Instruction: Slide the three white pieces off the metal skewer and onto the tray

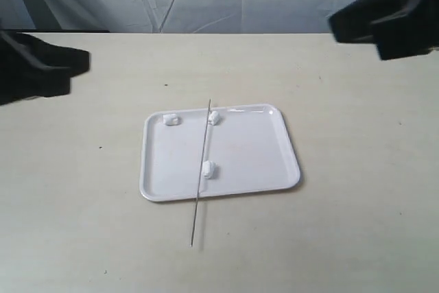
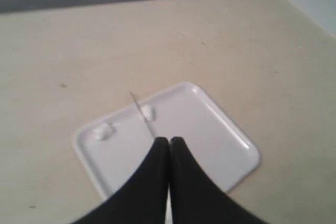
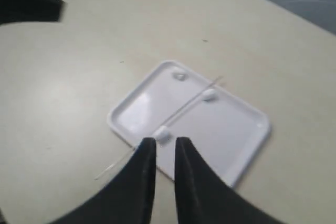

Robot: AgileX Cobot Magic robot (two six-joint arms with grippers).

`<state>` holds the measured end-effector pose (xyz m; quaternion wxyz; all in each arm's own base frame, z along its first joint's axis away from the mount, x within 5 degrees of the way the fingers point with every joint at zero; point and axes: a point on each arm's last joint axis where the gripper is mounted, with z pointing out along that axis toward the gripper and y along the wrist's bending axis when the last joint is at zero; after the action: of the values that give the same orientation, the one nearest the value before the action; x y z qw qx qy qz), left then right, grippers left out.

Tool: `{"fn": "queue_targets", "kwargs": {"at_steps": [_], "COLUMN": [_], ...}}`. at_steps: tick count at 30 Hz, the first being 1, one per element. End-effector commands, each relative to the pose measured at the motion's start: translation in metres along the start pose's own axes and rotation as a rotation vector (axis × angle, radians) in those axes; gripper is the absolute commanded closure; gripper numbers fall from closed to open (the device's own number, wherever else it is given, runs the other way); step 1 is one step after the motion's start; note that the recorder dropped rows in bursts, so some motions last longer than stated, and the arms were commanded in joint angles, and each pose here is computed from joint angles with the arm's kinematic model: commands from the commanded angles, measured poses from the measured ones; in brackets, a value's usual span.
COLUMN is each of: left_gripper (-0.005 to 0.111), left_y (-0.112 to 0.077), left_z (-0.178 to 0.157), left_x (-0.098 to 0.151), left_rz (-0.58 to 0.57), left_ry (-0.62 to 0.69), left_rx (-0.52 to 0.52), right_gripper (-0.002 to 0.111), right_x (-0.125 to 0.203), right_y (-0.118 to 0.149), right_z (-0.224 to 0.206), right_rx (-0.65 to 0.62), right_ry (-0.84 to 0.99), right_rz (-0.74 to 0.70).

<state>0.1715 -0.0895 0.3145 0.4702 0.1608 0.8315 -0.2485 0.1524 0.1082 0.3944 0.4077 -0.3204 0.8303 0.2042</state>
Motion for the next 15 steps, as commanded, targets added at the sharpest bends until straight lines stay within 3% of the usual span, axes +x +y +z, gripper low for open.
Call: {"fn": "queue_targets", "kwargs": {"at_steps": [1,8,15], "left_gripper": [0.107,0.107,0.107], "left_y": [0.002,0.008,0.003], "left_z": [-0.054,-0.112,-0.142], "left_x": [0.000,0.021,0.048], "left_rz": [0.090,0.099,0.054], "left_ry": [-0.092,-0.080,-0.180], "left_rx": [-0.200,-0.416,-0.409], "right_gripper": [0.095,0.095,0.095], "right_x": [0.006,0.042,0.120], "right_y": [-0.011,-0.008,-0.008], "right_z": [-0.036,-0.081,-0.094], "right_rx": [0.240,0.410,0.538], "right_ry": [-0.066,-0.179,-0.277], "right_rz": [-0.007,0.014,0.143]}}
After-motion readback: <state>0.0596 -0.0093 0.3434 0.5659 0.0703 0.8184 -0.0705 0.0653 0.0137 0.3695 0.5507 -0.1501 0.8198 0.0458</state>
